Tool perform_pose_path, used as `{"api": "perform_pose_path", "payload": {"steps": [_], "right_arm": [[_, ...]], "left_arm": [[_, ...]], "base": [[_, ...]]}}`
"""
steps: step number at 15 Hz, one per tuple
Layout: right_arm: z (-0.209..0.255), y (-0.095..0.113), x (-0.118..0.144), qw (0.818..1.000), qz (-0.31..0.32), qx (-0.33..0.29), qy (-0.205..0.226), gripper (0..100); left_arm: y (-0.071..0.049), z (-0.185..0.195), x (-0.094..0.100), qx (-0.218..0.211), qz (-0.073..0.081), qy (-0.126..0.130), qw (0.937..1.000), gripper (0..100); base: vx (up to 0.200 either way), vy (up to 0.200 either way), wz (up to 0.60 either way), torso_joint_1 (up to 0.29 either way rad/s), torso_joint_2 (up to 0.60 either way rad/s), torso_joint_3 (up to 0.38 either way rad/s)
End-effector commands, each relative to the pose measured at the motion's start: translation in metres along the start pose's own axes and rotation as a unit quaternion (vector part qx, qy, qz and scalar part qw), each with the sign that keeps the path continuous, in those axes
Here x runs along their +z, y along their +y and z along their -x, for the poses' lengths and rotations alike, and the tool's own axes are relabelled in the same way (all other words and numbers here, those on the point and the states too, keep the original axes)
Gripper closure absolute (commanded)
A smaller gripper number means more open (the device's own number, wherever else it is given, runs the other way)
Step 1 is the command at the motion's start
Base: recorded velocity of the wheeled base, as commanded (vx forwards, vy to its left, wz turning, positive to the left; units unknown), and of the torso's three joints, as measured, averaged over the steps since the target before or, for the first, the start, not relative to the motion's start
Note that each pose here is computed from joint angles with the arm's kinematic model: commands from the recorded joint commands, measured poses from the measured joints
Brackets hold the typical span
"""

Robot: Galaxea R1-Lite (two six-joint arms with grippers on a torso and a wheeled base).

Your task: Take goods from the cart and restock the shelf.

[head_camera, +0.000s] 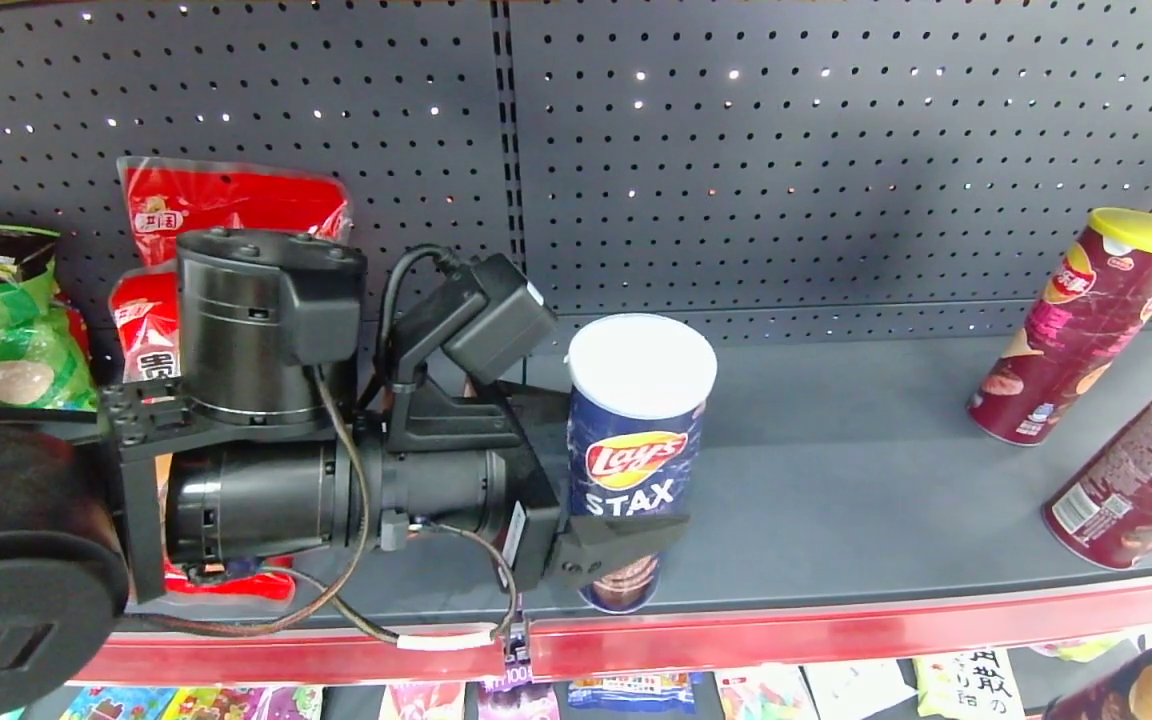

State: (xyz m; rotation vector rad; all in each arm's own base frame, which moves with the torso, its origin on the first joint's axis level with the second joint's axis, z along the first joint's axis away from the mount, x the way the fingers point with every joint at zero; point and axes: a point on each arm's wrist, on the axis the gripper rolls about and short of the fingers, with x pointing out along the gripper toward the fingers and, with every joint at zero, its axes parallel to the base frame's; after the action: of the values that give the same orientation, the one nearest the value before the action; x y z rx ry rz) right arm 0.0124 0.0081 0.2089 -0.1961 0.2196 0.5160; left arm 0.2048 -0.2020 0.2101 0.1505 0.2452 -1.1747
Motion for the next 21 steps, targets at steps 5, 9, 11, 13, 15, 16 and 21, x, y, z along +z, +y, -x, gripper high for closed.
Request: {"api": "perform_pose_path", "payload": {"steps": [5,9,11,13,15,16,21], "right_arm": [[-0.056,-0.014,0.060,0.999,0.012,0.045,-0.005,100],[-0.129,-0.010,0.103,0.995,0.023,0.095,-0.008,100],[-0.174,-0.008,0.124,0.994,0.026,0.100,-0.019,100],[-0.209,-0.004,0.125,0.994,0.026,0.110,-0.006,100],[-0.238,-0.002,0.124,0.993,0.026,0.113,-0.001,100],[-0.254,-0.001,0.126,0.993,0.026,0.112,-0.011,100],[-0.301,0.003,0.128,0.993,0.026,0.113,-0.022,100]], "left_arm": [[-0.012,0.037,-0.009,0.041,0.004,-0.001,0.9991,0],[-0.018,0.082,-0.027,0.099,0.011,-0.004,0.9951,0],[-0.016,0.101,-0.036,0.144,0.018,-0.004,0.9894,0],[-0.017,0.113,-0.040,0.162,0.020,-0.009,0.9865,0],[-0.020,0.118,-0.044,0.166,0.030,-0.011,0.9856,0],[-0.020,0.119,-0.044,0.167,0.035,-0.012,0.9852,0],[-0.020,0.124,-0.043,0.198,0.043,-0.020,0.9790,0]], "base": [[0.000,0.000,0.00,0.000,0.00,0.000],[0.000,0.000,0.00,0.000,0.00,0.000],[0.000,0.000,0.00,0.000,0.00,0.000],[0.000,0.000,0.00,0.000,0.00,0.000],[0.000,0.000,0.00,0.000,0.00,0.000],[0.000,0.000,0.00,0.000,0.00,0.000],[0.000,0.000,0.00,0.000,0.00,0.000]]}}
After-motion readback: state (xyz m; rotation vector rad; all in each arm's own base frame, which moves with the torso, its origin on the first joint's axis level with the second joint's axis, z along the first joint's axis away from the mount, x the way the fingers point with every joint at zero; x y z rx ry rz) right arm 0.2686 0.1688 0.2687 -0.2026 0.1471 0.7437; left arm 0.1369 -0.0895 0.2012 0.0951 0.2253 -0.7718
